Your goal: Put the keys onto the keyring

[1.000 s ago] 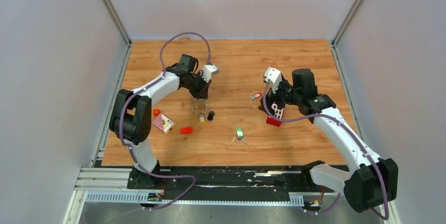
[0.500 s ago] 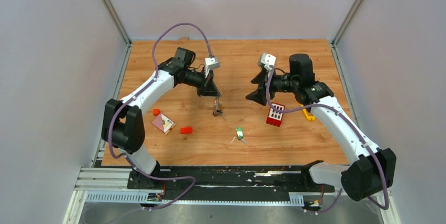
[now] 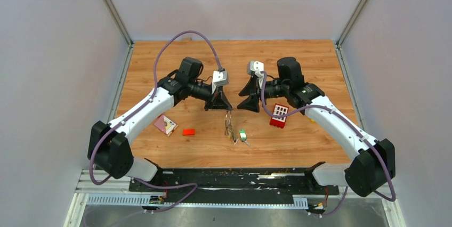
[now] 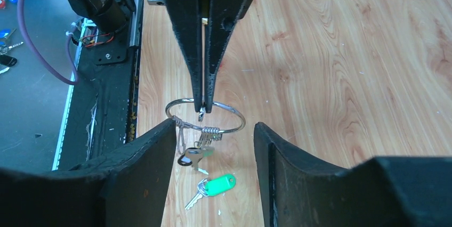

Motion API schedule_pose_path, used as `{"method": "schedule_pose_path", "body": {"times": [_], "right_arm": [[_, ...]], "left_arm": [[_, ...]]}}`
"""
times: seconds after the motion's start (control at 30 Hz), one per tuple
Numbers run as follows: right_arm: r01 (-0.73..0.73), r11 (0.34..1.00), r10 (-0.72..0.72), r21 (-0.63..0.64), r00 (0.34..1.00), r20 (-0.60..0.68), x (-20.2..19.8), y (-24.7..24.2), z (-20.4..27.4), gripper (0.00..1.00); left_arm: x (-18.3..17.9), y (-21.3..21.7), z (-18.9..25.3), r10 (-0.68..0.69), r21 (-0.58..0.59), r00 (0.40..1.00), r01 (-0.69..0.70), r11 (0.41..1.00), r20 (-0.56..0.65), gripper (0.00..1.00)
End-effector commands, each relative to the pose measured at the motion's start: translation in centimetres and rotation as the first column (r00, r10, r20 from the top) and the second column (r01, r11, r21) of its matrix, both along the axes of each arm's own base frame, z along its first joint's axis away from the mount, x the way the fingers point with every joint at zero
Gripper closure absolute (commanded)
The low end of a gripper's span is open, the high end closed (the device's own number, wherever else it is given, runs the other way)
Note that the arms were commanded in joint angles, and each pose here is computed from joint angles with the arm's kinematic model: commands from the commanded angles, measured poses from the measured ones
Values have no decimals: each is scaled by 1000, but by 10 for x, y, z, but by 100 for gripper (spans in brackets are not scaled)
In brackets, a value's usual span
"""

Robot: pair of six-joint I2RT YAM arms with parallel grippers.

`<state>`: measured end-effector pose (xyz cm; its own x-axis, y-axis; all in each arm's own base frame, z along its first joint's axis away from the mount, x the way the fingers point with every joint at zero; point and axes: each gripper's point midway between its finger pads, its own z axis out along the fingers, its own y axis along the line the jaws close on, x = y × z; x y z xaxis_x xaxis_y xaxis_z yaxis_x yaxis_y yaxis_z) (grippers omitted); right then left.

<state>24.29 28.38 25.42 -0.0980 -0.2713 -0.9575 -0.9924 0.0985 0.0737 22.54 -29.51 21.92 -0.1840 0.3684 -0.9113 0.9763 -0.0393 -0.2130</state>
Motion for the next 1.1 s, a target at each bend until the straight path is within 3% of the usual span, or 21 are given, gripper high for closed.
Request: {"method": "schedule_pose_path", "body": {"times": [0.0,0.47,1.07], "right_arm": [[-61,997,61,38,998,-6,-7,7,3,46],[-102,994,104,36,993,-62,-11,18,-11,54],[-107,994,108,21,991,-83,-9,22,-20,76]], "left_arm": [[-2,-6,25,18,-73,995,-10,997,100,100],[-4,-10,23,46,-75,989,-36,997,139,100],[-7,-11,21,36,-74,989,-25,997,147,100]]}}
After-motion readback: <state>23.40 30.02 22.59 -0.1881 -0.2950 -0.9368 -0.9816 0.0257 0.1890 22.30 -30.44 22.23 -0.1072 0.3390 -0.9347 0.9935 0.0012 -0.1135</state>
